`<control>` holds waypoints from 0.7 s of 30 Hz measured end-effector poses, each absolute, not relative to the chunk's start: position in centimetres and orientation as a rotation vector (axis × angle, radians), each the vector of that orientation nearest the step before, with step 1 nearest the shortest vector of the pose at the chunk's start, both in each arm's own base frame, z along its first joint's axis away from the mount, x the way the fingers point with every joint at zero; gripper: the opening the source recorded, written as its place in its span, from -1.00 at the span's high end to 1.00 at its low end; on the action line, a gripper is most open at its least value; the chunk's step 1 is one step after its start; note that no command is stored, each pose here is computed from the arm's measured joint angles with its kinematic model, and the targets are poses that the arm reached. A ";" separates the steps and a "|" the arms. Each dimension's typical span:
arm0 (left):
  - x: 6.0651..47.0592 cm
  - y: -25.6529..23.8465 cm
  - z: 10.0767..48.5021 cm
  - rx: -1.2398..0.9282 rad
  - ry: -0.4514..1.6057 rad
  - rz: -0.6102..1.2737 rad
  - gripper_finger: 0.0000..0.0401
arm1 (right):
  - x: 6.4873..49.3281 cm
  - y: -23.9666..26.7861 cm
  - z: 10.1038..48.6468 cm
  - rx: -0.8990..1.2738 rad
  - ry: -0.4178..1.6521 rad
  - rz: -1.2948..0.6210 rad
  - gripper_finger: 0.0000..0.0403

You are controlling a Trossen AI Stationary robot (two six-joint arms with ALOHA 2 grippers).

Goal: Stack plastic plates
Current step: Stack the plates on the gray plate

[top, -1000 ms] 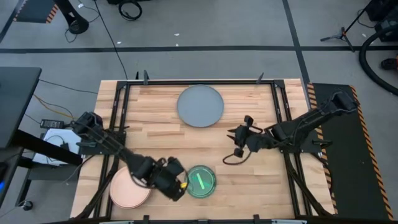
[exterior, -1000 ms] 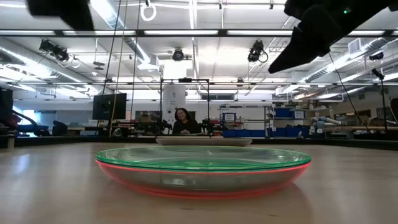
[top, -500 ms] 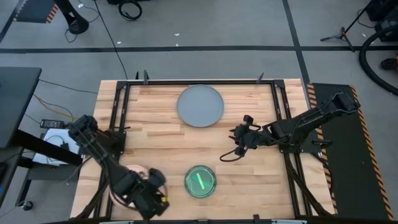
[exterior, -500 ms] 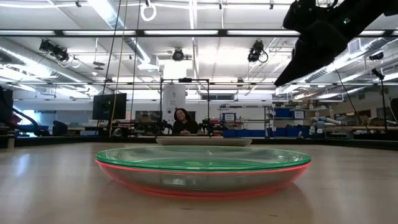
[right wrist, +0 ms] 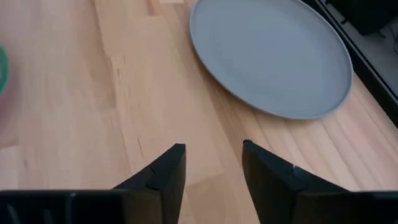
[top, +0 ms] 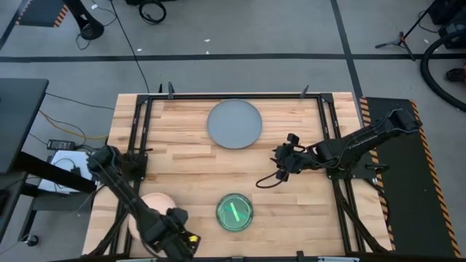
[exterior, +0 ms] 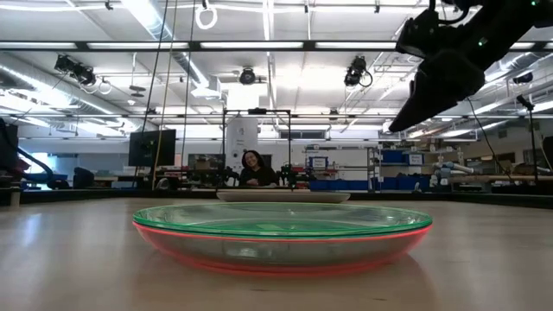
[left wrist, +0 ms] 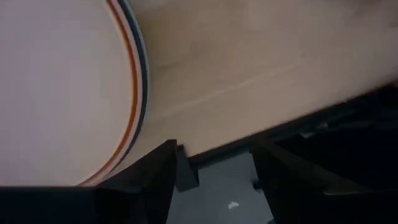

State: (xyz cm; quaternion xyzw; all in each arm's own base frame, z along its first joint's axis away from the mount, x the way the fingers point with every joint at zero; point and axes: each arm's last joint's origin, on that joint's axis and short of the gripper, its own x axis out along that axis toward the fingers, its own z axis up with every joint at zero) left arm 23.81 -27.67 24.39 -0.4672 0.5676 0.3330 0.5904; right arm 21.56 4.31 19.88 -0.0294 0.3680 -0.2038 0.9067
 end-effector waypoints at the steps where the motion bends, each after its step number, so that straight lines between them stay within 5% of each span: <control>1: 24.1 -27.6 24.0 -1.097 1.333 0.799 -0.09 | 21.6 4.2 19.8 -0.059 0.761 -0.426 0.17; 14: 22.8 -26.2 22.9 -0.864 1.403 1.004 -0.55 | 20.4 3.5 17.6 -0.013 0.836 -0.460 -0.37; 21: 23.3 -27.1 20.6 -0.752 1.359 0.986 -0.57 | 20.2 3.8 17.3 -0.003 0.837 -0.445 -0.47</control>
